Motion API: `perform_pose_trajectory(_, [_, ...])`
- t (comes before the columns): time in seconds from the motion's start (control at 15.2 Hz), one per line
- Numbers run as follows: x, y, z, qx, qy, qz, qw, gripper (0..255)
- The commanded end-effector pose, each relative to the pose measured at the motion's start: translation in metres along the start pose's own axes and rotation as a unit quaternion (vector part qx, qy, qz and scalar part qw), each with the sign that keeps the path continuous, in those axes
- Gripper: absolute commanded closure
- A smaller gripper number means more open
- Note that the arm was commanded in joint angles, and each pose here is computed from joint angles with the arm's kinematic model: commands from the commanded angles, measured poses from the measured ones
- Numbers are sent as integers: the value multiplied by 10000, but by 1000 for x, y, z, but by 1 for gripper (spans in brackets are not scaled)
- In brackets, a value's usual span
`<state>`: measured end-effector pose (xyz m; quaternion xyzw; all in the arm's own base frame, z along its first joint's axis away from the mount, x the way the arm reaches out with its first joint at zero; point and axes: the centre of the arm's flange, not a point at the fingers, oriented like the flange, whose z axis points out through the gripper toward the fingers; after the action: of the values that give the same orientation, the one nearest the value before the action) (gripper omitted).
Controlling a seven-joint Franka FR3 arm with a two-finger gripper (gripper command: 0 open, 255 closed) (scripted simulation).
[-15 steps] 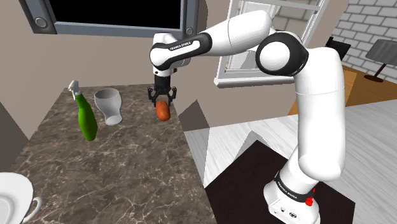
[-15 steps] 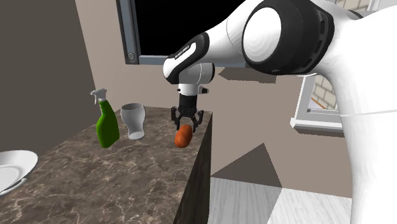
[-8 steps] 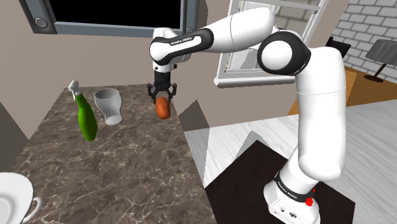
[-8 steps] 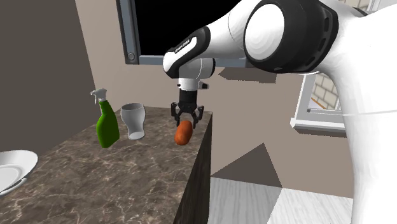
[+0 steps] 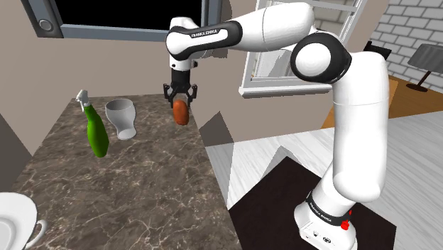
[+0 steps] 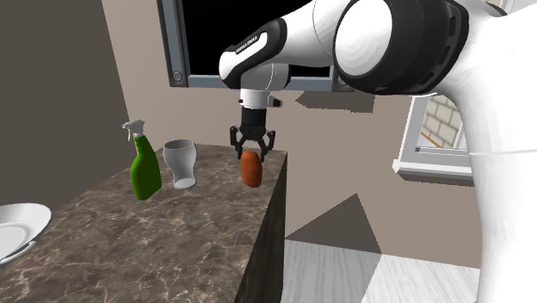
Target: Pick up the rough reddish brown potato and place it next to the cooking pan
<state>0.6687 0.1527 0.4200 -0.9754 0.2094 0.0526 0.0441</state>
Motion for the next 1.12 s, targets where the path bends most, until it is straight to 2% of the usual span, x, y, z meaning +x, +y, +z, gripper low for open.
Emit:
perform_pose_trajectory(0.0, [-1, 0, -11, 0, -1, -1, 10000, 255])
perform_pose_trajectory(0.86, [-9, -4, -75, 0, -1, -1, 10000, 255])
perform_pose_trajectory(1.06, [-42, -25, -70, 0, -1, -1, 10000, 255])
